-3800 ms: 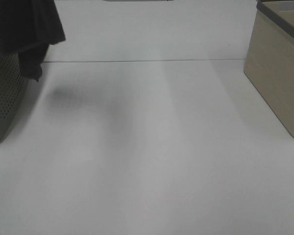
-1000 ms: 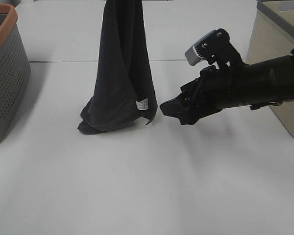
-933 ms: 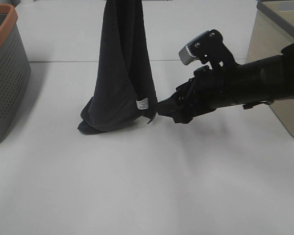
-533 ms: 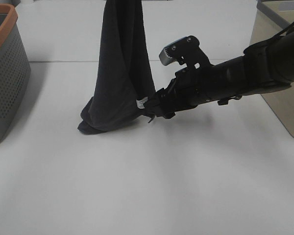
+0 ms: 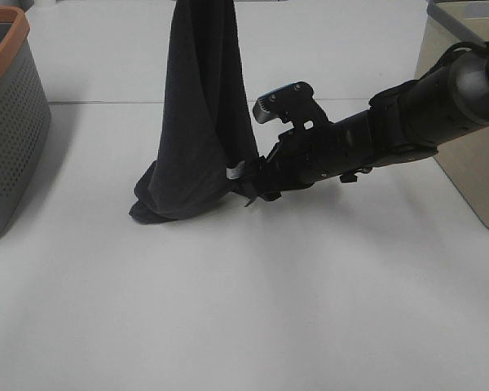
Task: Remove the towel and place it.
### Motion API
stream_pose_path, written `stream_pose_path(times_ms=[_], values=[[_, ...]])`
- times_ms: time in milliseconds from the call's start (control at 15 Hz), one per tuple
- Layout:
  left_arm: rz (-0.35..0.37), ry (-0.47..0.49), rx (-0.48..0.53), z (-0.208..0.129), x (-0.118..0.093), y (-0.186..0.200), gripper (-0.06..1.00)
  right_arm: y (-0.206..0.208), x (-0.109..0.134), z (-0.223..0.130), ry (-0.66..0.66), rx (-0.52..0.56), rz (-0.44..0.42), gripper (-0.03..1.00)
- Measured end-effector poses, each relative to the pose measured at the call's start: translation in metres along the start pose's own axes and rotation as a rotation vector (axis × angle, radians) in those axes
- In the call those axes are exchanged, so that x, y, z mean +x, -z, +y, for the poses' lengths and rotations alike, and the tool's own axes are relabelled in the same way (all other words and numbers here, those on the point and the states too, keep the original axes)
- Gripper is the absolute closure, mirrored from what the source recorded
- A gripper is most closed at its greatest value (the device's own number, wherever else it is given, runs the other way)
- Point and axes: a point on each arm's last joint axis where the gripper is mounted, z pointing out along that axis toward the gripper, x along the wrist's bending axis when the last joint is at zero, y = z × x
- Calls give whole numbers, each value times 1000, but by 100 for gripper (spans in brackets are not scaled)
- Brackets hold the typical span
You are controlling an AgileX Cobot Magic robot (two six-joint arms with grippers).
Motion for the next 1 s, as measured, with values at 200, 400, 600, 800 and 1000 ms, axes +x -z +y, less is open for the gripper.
stream_pose_path(times_ms=[200, 400, 600, 800, 1000], values=[[0, 0, 0, 0, 0, 0, 94, -5, -4, -1, -8, 13, -25, 44], [0, 0, 0, 0, 0, 0, 94, -6, -5, -3, -10, 20, -33, 75], [15, -7, 23, -2, 1, 0, 94, -6, -5, -2, -30, 19, -33, 95], [39, -14, 55, -5, 4, 1, 94, 18, -2, 15, -35, -42, -47, 95], [73, 84, -18, -2, 23, 17, 94, 48, 0, 27, -7, -77, -97, 95]])
